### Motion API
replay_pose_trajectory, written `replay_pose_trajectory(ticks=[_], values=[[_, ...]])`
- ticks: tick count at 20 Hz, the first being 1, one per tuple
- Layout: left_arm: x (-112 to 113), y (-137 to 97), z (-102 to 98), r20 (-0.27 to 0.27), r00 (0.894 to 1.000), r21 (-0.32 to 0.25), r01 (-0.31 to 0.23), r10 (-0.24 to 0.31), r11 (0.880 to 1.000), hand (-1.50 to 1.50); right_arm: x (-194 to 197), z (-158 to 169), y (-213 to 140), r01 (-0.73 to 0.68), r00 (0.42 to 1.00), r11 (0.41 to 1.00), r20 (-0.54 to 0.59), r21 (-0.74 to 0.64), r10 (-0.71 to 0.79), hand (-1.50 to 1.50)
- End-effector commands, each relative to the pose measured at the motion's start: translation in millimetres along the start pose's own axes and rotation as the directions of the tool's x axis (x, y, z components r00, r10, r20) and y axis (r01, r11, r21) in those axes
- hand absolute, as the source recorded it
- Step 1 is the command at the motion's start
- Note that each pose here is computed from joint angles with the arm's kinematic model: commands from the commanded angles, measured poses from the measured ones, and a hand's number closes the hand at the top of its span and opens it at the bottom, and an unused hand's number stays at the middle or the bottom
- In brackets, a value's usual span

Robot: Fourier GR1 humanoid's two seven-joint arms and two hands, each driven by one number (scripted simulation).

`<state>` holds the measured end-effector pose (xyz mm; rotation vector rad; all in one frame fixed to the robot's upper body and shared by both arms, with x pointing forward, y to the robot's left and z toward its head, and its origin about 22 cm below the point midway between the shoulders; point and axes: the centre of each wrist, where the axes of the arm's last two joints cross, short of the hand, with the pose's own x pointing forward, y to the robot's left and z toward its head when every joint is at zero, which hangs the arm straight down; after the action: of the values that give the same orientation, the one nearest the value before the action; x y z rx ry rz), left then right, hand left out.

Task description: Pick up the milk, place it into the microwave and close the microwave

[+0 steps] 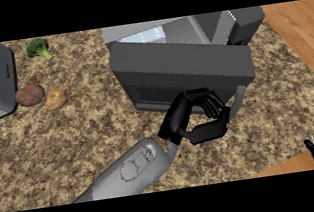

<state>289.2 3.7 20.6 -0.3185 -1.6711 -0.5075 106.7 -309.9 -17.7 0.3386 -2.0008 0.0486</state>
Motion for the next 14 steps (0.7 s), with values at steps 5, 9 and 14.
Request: replay_pose_trajectory(ticks=[5,9,14], values=[[16.5,17.9,-28.8,0.047,0.994,0.112,-0.099,0.095,0.989,1.5,16.6,-13.0,2.7,0.056,0.998,0.995,0.034,0.086,-0.059,-1.5],[20.9,27.5,-42.0,0.067,0.993,0.143,-0.103,0.094,0.984,1.5,20.1,-9.8,5.4,0.075,0.997,0.993,0.016,0.09,-0.077,-1.5],[25.7,35.7,-55.2,0.08,0.993,0.163,-0.097,0.084,0.982,1.5,29.9,-17.2,3.8,0.08,0.996,0.99,0.034,0.113,-0.085,-1.5]])
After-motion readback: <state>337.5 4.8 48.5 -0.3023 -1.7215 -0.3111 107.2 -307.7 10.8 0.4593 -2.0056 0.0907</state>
